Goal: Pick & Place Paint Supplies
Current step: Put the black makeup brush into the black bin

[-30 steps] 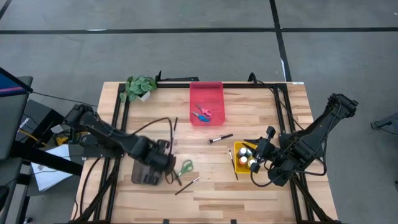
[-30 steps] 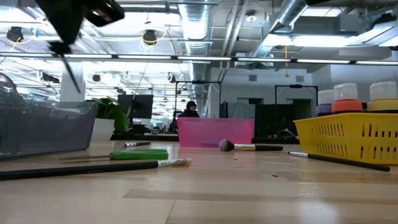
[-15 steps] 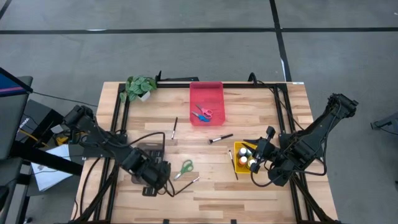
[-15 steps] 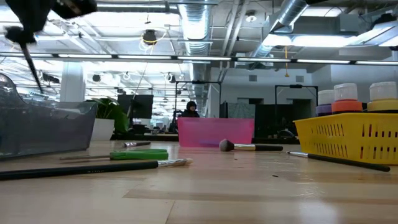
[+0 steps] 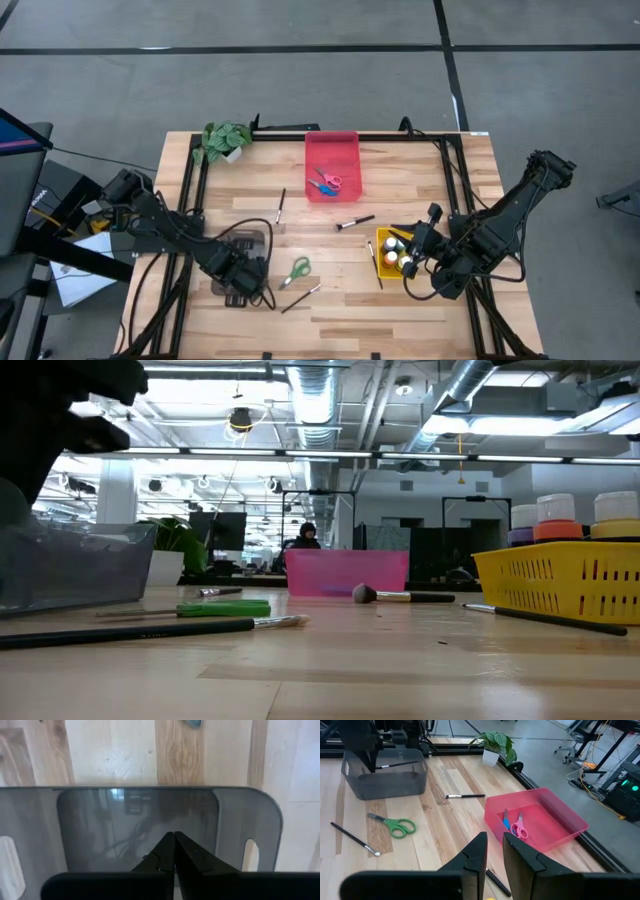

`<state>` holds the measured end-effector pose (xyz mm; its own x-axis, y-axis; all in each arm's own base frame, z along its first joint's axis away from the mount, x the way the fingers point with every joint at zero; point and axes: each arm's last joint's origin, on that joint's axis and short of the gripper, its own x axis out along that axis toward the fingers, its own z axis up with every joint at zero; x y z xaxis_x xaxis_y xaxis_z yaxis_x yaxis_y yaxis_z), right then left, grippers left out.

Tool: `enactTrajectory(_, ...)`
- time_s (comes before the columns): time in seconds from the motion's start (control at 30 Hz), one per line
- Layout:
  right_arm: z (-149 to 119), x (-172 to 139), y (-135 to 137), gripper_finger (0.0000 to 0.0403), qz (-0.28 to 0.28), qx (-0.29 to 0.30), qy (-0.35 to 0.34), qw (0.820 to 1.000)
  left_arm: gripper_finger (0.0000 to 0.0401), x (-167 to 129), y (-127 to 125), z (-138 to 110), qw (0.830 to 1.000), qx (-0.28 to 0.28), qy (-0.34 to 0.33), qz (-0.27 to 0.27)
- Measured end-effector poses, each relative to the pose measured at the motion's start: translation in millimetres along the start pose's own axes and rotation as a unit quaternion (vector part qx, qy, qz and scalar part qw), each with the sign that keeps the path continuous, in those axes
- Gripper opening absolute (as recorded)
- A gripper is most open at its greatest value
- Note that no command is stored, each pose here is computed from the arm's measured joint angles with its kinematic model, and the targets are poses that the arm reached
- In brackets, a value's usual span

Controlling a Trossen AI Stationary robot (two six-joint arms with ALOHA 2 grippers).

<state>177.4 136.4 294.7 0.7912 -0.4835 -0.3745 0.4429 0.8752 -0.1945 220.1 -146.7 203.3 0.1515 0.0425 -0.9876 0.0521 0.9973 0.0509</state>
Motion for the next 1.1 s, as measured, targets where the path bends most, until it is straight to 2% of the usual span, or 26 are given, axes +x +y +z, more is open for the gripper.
enactTrajectory(0.83,0.1,0.0,0.1,0.0056,0.0,0.001,0.0,1.0,0.0001,4.3,-0.7,0.0,1.0,0.003,-0.009,-0.007)
enactTrajectory(1.1,0.1,0.0,0.1,0.0056,0.0,0.001,0.0,1.0,0.0019,4.3,-0.7,-0.1,1.0,0.002,-0.008,-0.007)
